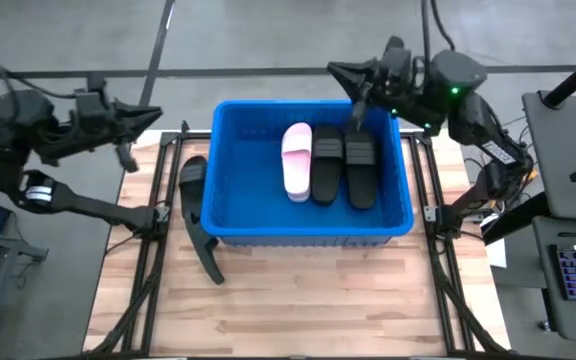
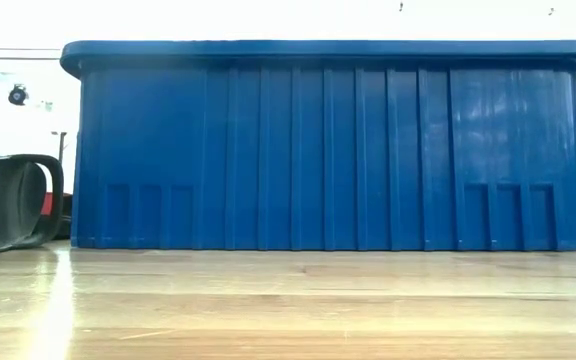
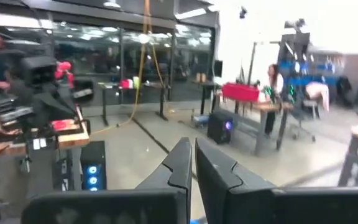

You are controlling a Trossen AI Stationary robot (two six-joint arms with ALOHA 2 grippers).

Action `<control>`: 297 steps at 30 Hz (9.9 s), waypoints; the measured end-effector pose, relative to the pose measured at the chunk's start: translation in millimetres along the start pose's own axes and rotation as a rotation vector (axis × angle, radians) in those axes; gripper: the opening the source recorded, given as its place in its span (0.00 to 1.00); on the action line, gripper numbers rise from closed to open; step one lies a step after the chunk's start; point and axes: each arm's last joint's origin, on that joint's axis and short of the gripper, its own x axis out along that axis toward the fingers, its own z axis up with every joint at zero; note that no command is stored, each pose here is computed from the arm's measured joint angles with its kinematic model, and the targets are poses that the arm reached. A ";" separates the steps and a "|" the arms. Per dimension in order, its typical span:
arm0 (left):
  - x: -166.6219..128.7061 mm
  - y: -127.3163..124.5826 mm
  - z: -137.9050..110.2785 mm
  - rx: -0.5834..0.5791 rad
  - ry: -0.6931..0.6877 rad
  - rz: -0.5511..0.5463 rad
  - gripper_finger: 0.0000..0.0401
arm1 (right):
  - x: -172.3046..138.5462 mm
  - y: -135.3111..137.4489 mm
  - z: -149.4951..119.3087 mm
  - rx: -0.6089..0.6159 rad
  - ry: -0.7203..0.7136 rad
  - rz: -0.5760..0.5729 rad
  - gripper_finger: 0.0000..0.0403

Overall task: Pick and place slides into bin
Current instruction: Put the black slide into the blue bin

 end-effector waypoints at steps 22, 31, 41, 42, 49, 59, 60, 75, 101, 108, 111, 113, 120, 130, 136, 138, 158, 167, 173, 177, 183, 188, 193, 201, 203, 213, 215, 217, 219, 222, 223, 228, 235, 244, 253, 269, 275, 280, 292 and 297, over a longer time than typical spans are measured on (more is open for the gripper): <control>18.0 -16.6 -114.5 0.010 0.425 0.274 0.02 | 1.4 25.1 -14.7 -0.093 0.083 -0.142 0.02; 41.0 -33.8 -155.8 0.023 0.571 0.259 0.13 | 1.1 25.1 -14.7 -0.032 0.078 -0.144 0.02; 44.3 -44.2 -176.0 0.077 0.736 0.026 0.45 | 0.3 27.1 -16.8 -0.019 0.096 -0.136 0.02; 43.2 -44.7 -178.9 0.076 0.765 0.010 0.46 | 0.4 27.1 -16.9 -0.014 0.097 -0.136 0.02; 39.5 -47.5 -192.7 0.026 0.888 -0.039 0.47 | 0.9 27.5 -17.9 -0.001 0.099 -0.136 0.02; 58.5 -50.9 -207.1 0.100 1.010 0.129 0.47 | 0.8 27.7 -17.9 0.000 0.098 -0.135 0.02; 62.8 -51.1 -209.5 0.131 1.018 0.135 0.47 | 0.8 27.7 -17.9 0.000 0.098 -0.135 0.02; 71.3 -18.9 -230.9 0.174 1.012 0.231 0.47 | 2.2 29.1 -20.7 -0.012 0.107 -0.132 0.02; 113.3 31.2 -294.5 0.193 1.396 -0.031 0.47 | 1.5 29.0 -22.5 -0.028 0.126 -0.130 0.02; 121.4 34.2 -305.1 0.120 1.504 0.036 0.47 | 1.6 28.9 -22.4 -0.060 0.128 -0.129 0.02; 124.5 34.9 -309.7 0.096 1.527 0.048 0.47 | 1.6 28.8 -22.4 -0.060 0.128 -0.129 0.02; 126.5 35.0 -311.8 0.085 1.532 0.035 0.47 | 1.6 28.8 -22.4 -0.060 0.127 -0.129 0.02; 138.0 37.6 -322.7 0.106 1.548 0.003 0.47 | 1.7 28.8 -21.8 -0.065 0.123 -0.129 0.02; 149.1 41.1 -337.6 0.096 1.623 0.069 0.47 | 1.6 28.8 -21.9 -0.079 0.124 -0.129 0.02; 152.1 42.3 -342.0 0.056 1.635 0.143 0.47 | 1.7 28.6 -21.8 -0.094 0.124 -0.129 0.02; 153.0 42.4 -343.8 0.052 1.624 0.154 0.47 | 1.9 28.3 -21.8 -0.094 0.124 -0.130 0.02; 159.8 47.3 -361.2 0.163 1.525 0.354 0.47 | 2.1 28.1 -19.8 -0.129 0.108 -0.131 0.02; 150.3 42.6 -382.4 0.218 1.548 0.431 0.47 | 2.1 28.1 -19.8 -0.133 0.108 -0.130 0.02; 143.7 39.4 -391.4 0.279 1.598 0.462 0.42 | 2.1 28.1 -19.8 -0.138 0.108 -0.130 0.02; 145.4 40.2 -390.9 0.272 1.572 0.476 0.31 | 2.1 28.1 -19.6 -0.143 0.107 -0.130 0.02; 146.2 40.6 -389.7 0.267 1.565 0.479 0.14 | 2.1 28.1 -19.6 -0.143 0.108 -0.130 0.02; 146.4 41.3 -388.5 0.283 1.564 0.488 0.05 | 1.9 28.0 -19.5 -0.143 0.107 -0.130 0.02; 146.9 44.4 -379.1 0.333 1.593 0.502 0.01 | 1.9 28.0 -19.5 -0.143 0.107 -0.130 0.02; 145.5 50.9 -345.4 0.372 1.584 0.561 0.00 | 1.9 28.0 -19.5 -0.142 0.107 -0.130 0.02; 143.5 51.7 -336.1 0.368 1.561 0.576 0.00 | 1.9 28.0 -19.5 -0.140 0.107 -0.130 0.02; 130.2 56.8 -272.4 0.295 1.315 0.696 0.00 | 1.9 28.0 -19.5 -0.139 0.107 -0.130 0.02; 126.9 57.1 -259.9 0.275 1.260 0.699 0.00 | 1.9 28.0 -19.5 -0.139 0.107 -0.130 0.02; 124.3 57.7 -246.3 0.254 1.197 0.701 0.00 | 1.9 28.0 -19.5 -0.139 0.107 -0.130 0.02; 122.4 57.8 -235.5 0.230 1.145 0.686 0.00 | 1.9 28.0 -19.6 -0.135 0.107 -0.130 0.02; 119.9 59.3 -219.7 0.226 1.095 0.709 0.00 | 1.9 28.0 -19.6 -0.132 0.107 -0.130 0.02; 118.3 59.8 -213.9 0.225 1.077 0.718 0.00 | 1.9 28.0 -19.5 -0.132 0.107 -0.130 0.02; 111.9 61.9 -185.3 0.208 0.972 0.750 0.00 | 1.8 28.0 -19.5 -0.132 0.107 -0.130 0.02; 112.7 59.9 -152.6 0.103 0.730 0.540 0.00 | 1.8 27.9 -19.5 -0.132 0.107 -0.131 0.02; 124.3 55.8 -122.9 -0.066 0.394 0.345 0.00 | -3.2 24.7 -15.8 -0.184 0.103 -0.147 0.02; 155.2 36.5 -109.1 -0.200 0.293 0.270 0.00 | -26.9 10.1 0.1 -0.245 0.076 -0.213 0.02; 258.1 -24.7 -100.9 -0.144 0.308 0.415 0.00 | -101.2 -26.3 15.8 -0.212 0.137 -0.202 0.02; 293.5 -47.7 -116.9 -0.146 0.333 0.641 0.00 | -116.9 -34.0 18.9 -0.219 0.136 -0.201 0.02; 317.8 -67.9 -138.2 -0.061 0.377 0.744 0.00 | -124.9 -38.1 21.9 -0.210 0.120 -0.205 0.02; 333.4 -97.5 -187.5 0.115 0.537 0.865 0.00 | -133.2 -41.3 17.4 -0.324 0.180 -0.187 0.02; 318.2 -100.6 -200.1 0.035 0.616 0.886 0.00 | -133.8 -41.4 15.3 -0.343 0.200 -0.182 0.02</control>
